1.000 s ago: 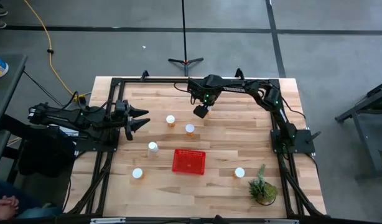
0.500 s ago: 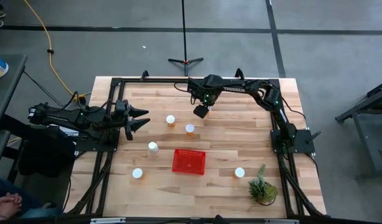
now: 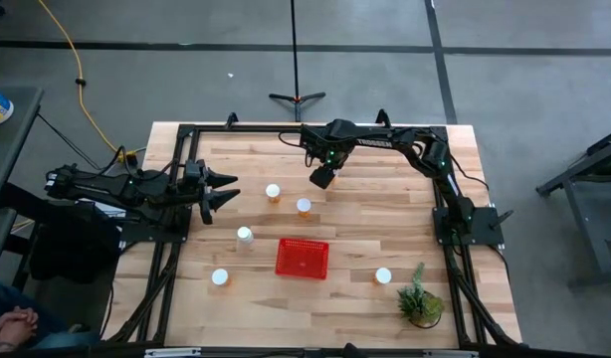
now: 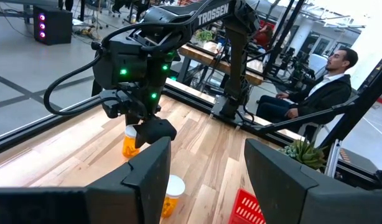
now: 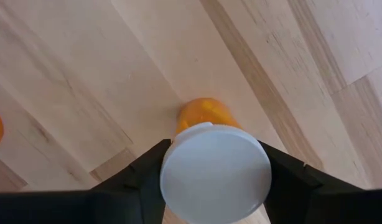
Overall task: Pick and place pill bottles into a basket
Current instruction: Put the orange pill bottle into the red bin
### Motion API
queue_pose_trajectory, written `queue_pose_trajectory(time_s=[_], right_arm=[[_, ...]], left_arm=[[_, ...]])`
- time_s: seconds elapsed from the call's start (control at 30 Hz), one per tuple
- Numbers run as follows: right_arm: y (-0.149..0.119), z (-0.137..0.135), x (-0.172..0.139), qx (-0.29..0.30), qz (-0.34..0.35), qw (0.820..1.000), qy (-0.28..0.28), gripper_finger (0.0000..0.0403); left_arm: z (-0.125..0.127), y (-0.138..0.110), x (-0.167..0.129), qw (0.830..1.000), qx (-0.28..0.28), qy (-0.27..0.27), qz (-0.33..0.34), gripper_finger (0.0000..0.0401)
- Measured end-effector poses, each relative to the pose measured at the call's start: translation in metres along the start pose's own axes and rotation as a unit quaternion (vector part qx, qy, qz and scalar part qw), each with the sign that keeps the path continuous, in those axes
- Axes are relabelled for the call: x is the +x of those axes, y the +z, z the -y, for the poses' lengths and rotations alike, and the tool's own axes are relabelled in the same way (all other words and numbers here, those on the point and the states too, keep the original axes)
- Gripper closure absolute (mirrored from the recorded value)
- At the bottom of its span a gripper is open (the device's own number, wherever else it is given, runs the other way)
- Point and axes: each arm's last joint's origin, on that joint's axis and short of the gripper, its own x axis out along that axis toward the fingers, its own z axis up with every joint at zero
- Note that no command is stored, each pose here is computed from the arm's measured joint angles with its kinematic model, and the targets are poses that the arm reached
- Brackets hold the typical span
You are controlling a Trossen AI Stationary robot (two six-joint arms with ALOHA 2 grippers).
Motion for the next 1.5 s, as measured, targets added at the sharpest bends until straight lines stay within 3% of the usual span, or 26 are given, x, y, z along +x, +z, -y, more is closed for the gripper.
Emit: queue_pose_trajectory(time_s=[0.53,0.87,1.17,1.5], right_arm=[[-0.01,0.001,-0.001,0.009,-0.053,0.999,0.002,0.0199],[-0.017,-0.015,-0.008,-0.014,-0.076,0.997,0.001,0.0199],[-0.008,-0.03,-0.056,-0.037,-0.038,0.999,0.009,0.0199],[-0.015,-0.082,-0.134,-0.084,0.062,0.994,0.034,0.021]], left_arm=[[0.0,0.0,0.0,1.0,0.0,0.0,0.0,0.0162],[0.0,0.0,0.0,1.0,0.0,0.0,0.0,0.0162],[0.0,0.0,0.0,1.0,0.0,0.0,0.0,0.0162],[0.0,0.0,0.0,1.0,0.0,0.0,0.0,0.0162]])
